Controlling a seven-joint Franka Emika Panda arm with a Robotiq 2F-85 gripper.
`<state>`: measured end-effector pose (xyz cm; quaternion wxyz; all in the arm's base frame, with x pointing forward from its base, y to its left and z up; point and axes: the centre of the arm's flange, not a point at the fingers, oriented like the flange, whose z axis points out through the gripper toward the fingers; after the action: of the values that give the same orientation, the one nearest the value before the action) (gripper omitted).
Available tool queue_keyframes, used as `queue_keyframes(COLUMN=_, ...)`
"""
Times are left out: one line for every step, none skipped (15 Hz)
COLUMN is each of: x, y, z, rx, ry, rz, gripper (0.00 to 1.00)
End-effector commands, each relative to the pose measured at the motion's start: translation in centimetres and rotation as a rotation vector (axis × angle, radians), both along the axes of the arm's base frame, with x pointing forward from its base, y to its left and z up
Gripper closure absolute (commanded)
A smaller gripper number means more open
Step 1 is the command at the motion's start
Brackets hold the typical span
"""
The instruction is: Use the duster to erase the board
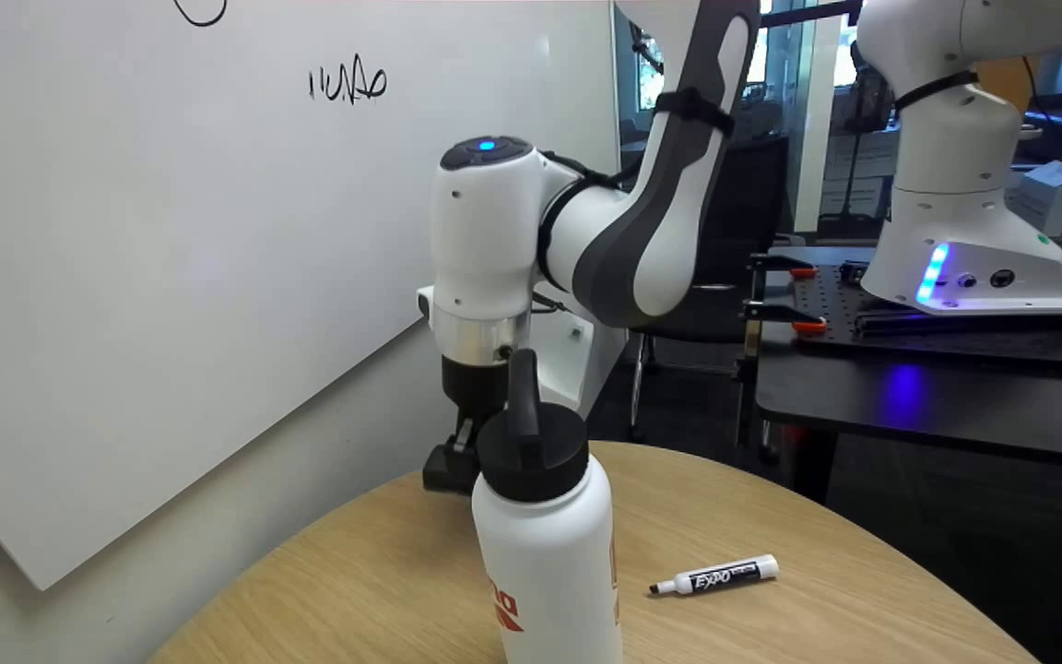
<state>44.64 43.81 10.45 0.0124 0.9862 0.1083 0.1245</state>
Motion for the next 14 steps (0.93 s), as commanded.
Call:
queue_keyframes(x=-3.2, y=-3.5, z=7.7, rx=0.021, ry=-0.138, rz=-0.070, gripper=0.73)
queue_keyframes(x=-3.6, y=-4.0, z=9.4, rx=0.029, ry=-0.184, rz=-0.090, gripper=0.73)
queue_keyframes(x=-4.0, y=-4.8, z=11.1, rx=0.038, ry=-0.231, rz=-0.109, gripper=0.73)
queue_keyframes(x=-4.4, y=-5.5, z=12.9, rx=0.041, ry=-0.286, rz=-0.131, gripper=0.73)
queue_keyframes(x=-4.8, y=-6.2, z=14.5, rx=0.044, ry=-0.341, rz=-0.145, gripper=0.73)
queue_keyframes(x=-5.0, y=-6.9, z=16.2, rx=0.048, ry=-0.401, rz=-0.162, gripper=0.73)
queue_keyframes(x=-5.2, y=-7.5, z=17.6, rx=0.048, ry=-0.451, rz=-0.174, gripper=0.73)
queue_keyframes(x=-4.9, y=-7.9, z=18.9, rx=0.050, ry=-0.508, rz=-0.181, gripper=0.73)
queue_keyframes(x=-4.7, y=-7.9, z=19.8, rx=0.048, ry=-0.566, rz=-0.186, gripper=0.73)
queue_keyframes(x=-4.7, y=-7.7, z=20.9, rx=0.041, ry=-0.625, rz=-0.186, gripper=0.73)
queue_keyframes(x=-4.9, y=-7.4, z=21.7, rx=0.035, ry=-0.682, rz=-0.183, gripper=0.73)
queue_keyframes(x=-5.1, y=-6.9, z=22.5, rx=0.030, ry=-0.734, rz=-0.173, gripper=0.73)
queue_keyframes(x=-5.5, y=-5.9, z=23.0, rx=0.028, ry=-0.748, rz=-0.135, gripper=0.73)
queue_keyframes(x=-1.3, y=-5.2, z=22.9, rx=0.058, ry=-0.683, rz=-0.147, gripper=0.73)
